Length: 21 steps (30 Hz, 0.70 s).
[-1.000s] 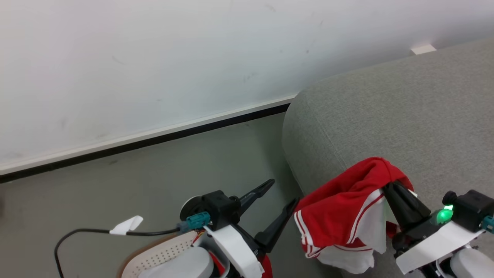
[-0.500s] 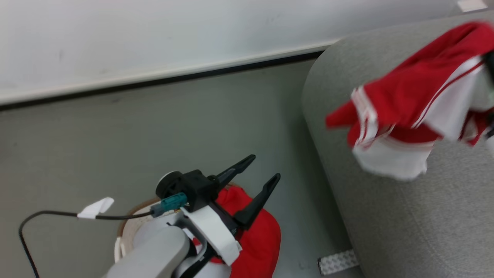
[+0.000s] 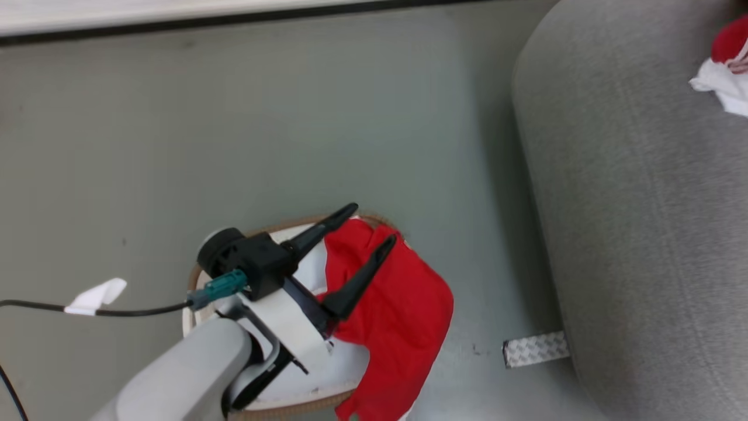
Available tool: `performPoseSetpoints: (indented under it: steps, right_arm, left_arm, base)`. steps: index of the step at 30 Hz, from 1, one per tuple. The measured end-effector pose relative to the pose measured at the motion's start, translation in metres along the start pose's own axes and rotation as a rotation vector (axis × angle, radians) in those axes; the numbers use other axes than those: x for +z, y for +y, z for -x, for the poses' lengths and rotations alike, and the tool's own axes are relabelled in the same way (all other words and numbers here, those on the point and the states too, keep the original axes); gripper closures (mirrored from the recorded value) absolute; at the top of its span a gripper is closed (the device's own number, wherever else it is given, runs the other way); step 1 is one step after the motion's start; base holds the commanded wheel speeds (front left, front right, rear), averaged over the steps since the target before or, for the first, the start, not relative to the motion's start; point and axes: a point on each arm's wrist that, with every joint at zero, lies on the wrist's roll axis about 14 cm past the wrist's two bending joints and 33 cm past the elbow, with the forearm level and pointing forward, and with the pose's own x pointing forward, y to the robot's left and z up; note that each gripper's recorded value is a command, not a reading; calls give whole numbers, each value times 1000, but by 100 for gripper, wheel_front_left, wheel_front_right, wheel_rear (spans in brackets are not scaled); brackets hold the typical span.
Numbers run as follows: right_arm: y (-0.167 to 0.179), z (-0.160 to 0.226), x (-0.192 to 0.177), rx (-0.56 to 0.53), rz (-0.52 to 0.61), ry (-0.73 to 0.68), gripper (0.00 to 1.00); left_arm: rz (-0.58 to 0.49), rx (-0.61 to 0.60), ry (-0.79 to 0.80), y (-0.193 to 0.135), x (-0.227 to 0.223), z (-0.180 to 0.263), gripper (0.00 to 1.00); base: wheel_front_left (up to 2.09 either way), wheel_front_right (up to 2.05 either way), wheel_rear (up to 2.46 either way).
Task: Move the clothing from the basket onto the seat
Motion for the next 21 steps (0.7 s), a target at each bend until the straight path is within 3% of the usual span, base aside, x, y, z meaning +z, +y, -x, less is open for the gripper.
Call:
performPoseSetpoints:
  steps: [6, 13, 18, 20, 21]
  right_arm:
    - [4, -9, -100, -68, -23, 209, 100]
    - [16, 9, -211, -141, -74, 469, 100]
    - [24, 19, -245, -159, -89, 569, 100]
    - [23, 17, -240, -165, -90, 557, 79]
    - [22, 17, -238, -165, -89, 553, 63]
  left_arm:
    - [23, 20, 24, 22, -19, 2, 0]
    - [58, 55, 56, 42, -44, 9, 0]
    - [62, 78, 74, 52, -53, 15, 0]
    - [56, 81, 66, 53, -50, 15, 0]
    - [55, 82, 64, 52, -48, 15, 0]
  base:
    - [0, 0, 0]
    - [0, 0, 0]
    - [0, 0, 0]
    - [0, 0, 0]
    - [0, 0, 0]
